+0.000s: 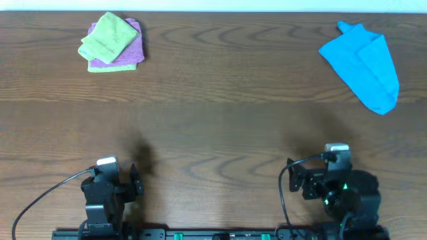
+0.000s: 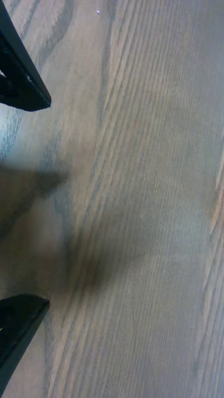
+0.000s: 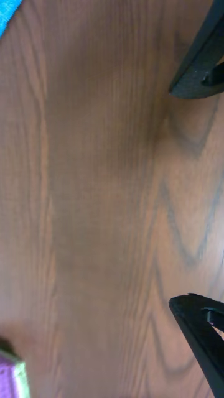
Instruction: Fold the cloth
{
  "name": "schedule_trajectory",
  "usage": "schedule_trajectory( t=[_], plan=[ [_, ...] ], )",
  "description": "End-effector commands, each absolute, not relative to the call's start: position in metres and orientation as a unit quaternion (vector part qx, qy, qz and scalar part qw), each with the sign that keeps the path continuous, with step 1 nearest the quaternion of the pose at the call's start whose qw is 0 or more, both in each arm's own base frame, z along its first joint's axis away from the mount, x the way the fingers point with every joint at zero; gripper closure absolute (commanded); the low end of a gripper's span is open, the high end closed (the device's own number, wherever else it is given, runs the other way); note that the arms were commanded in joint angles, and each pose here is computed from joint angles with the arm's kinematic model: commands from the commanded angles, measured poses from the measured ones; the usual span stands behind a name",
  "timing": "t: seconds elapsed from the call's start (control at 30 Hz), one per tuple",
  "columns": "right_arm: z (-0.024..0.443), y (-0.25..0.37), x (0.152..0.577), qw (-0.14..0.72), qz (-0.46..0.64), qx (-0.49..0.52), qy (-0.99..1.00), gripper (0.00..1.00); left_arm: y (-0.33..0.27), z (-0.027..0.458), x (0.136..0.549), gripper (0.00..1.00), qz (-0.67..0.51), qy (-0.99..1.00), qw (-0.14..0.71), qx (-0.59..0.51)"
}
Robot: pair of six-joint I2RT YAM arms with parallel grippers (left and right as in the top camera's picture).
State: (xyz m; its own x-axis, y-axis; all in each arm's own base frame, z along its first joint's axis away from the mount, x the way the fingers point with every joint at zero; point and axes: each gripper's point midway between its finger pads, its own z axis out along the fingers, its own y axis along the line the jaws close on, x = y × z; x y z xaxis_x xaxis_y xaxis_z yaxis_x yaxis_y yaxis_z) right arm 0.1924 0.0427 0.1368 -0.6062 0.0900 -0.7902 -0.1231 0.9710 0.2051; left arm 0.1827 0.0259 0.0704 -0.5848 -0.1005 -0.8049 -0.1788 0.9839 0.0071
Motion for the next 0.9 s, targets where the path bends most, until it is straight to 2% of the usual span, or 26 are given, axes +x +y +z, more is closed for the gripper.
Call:
schedule_trajectory(
  t=[0.0, 0.43, 0.87],
  plan=[
    [0.123, 0.037, 0.194, 0.462, 0.088, -0.038, 0.882, 0.01, 0.026, 0.063, 0.181, 0.05, 0.044, 0.893, 0.442, -0.076],
    [0.083, 0.034, 0.195, 0.481, 0.072, -0.054, 0.872, 0.01, 0.026, 0.063, 0.181, 0.05, 0.044, 0.893, 0.442, -0.076],
    [0.078, 0.030, 0.193, 0.475, 0.048, -0.072, 0.876, 0.01, 0.026, 0.063, 0.181, 0.05, 0.044, 0.893, 0.442, -0.076]
  ],
)
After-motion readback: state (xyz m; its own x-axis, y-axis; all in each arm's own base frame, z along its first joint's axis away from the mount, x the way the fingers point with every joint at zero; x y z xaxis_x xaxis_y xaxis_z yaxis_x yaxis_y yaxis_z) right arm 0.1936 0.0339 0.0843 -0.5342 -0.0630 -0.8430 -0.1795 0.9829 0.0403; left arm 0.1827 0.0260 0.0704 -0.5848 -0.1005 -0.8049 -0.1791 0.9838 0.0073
